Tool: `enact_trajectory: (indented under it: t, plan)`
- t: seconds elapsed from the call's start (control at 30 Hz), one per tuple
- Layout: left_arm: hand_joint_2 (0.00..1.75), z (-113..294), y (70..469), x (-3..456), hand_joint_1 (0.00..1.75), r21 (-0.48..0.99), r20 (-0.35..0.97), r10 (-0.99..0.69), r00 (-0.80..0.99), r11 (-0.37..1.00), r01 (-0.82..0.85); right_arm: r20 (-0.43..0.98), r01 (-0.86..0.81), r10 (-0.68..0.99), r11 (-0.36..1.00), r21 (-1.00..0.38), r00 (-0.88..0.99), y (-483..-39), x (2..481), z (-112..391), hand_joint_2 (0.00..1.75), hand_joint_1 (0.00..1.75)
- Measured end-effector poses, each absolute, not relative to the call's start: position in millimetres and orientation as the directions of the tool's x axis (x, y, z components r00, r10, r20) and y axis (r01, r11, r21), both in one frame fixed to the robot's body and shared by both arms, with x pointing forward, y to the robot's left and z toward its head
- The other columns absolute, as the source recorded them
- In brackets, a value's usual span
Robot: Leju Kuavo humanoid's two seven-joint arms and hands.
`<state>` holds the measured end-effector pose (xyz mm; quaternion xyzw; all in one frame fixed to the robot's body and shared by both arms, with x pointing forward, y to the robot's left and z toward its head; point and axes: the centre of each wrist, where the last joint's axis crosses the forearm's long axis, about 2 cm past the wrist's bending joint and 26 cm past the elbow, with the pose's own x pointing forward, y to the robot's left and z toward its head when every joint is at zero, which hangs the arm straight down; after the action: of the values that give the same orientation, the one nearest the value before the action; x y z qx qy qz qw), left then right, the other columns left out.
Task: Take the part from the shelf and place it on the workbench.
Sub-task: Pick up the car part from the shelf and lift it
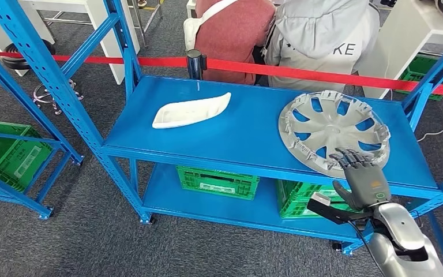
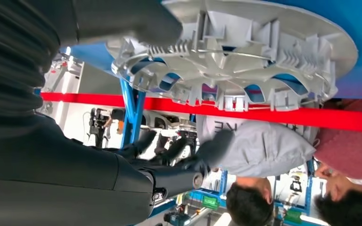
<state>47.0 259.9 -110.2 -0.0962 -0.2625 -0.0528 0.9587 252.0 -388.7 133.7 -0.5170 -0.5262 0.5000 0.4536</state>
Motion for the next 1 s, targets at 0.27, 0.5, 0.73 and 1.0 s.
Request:
enact_trajectory:
  t: [0.27, 0.5, 0.73, 1.0]
  plan:
    - [0.0, -110.2, 259.7, 47.1, 0.0, -0.159, 0.514, -0.047, 0.856, 0.976, 0.148, -0.013, 0.09, 0.998, -0.008, -0.996, -0.055, -388.1, 251.3, 132.0, 1.75, 0.0]
    - [0.0, -110.1, 259.1, 47.3, 0.0, -0.16, 0.514, -0.044, 0.857, 0.976, 0.146, -0.015, 0.102, 0.999, -0.011, -0.995, -0.043, -383.7, 260.0, 134.5, 1.75, 0.0]
    - [0.0, -110.1, 258.0, 47.2, 0.0, -0.164, 0.507, -0.051, 0.86, 0.974, 0.155, -0.007, 0.082, 0.999, -0.004, -0.997, -0.037, -381.0, 259.6, 131.1, 1.75, 0.0]
    - [0.0, -109.9, 255.8, 47.4, 0.0, -0.168, 0.507, -0.062, 0.86, 0.971, 0.17, 0.006, 0.047, 0.999, 0.008, -0.999, -0.034, -375.2, 257.2, 121.6, 1.75, 0.0]
